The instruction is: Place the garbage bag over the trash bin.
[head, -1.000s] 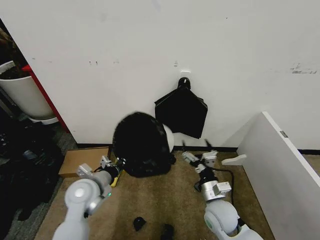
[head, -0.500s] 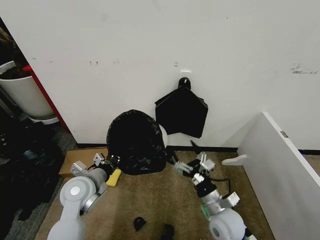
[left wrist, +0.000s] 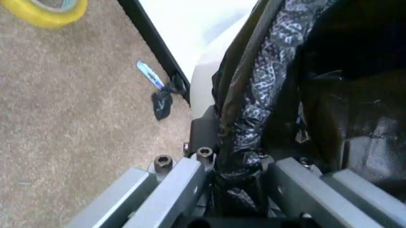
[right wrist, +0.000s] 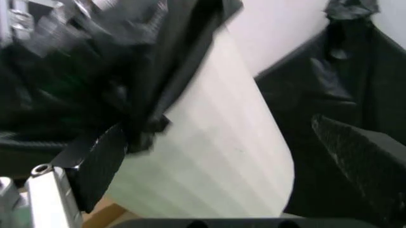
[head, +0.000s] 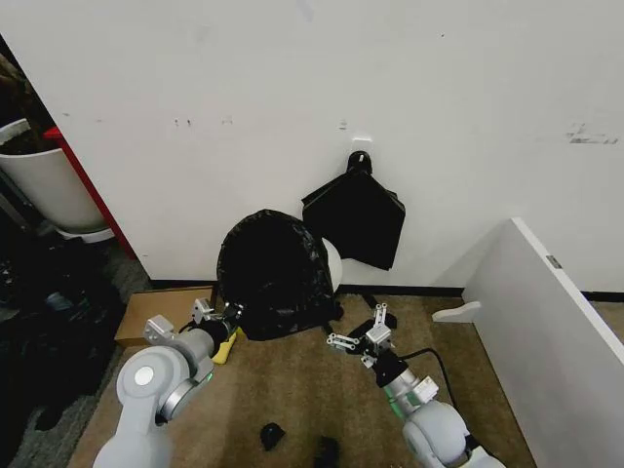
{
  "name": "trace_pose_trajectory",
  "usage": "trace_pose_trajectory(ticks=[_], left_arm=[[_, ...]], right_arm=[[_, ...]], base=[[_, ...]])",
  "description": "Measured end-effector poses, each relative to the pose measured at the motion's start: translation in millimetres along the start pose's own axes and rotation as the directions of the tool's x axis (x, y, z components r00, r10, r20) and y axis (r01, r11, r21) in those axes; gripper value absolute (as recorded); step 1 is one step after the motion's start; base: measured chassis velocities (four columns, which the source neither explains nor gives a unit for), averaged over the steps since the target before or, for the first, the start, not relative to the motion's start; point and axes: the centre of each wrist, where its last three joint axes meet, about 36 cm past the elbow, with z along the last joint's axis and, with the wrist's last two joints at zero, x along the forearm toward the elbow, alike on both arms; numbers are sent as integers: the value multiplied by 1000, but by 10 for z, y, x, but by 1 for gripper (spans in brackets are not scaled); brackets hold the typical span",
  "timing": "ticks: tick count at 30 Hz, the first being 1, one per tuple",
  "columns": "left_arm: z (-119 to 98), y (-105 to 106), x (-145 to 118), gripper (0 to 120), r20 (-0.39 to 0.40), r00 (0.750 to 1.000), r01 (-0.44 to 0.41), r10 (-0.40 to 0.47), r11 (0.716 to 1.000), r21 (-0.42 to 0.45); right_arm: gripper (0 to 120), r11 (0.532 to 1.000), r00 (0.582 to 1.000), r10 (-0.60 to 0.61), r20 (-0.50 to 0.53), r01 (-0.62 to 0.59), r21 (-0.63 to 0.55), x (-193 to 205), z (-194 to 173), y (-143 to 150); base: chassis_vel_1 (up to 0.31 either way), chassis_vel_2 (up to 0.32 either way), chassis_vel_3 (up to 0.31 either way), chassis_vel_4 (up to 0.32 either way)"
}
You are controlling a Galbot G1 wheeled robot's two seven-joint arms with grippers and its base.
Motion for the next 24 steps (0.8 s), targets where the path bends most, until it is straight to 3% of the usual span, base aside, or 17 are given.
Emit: trace_pose_trajectory(ticks=[9,16,20,21,24], left_arm=[[46,-99,131,0,-5,999,-32,32,999,-20],[-18,-58,90,0,8,1000,-6,6,999,-33],[-48,6,-17,0,21,999,37,-36,998,-51],[-41,24,-64,0,20,998,59,-58,997,-58],[15,78,-197,0,-8,990,143,-144,987,-68]], right_arm=[[100,999,999,29,37,-28,-17,3,226,-71],[100,999,998,49,35,-49,15,132,148,-206],[100,974,982,188,-27,-183,133,175,31,-316],[100,943,954,295,-52,-282,178,167,-49,-323],[100,879,891,450,-52,-432,201,114,-245,-257]], base=[[0,0,0,0],[0,0,0,0],[0,0,0,0],[0,0,0,0],[0,0,0,0]])
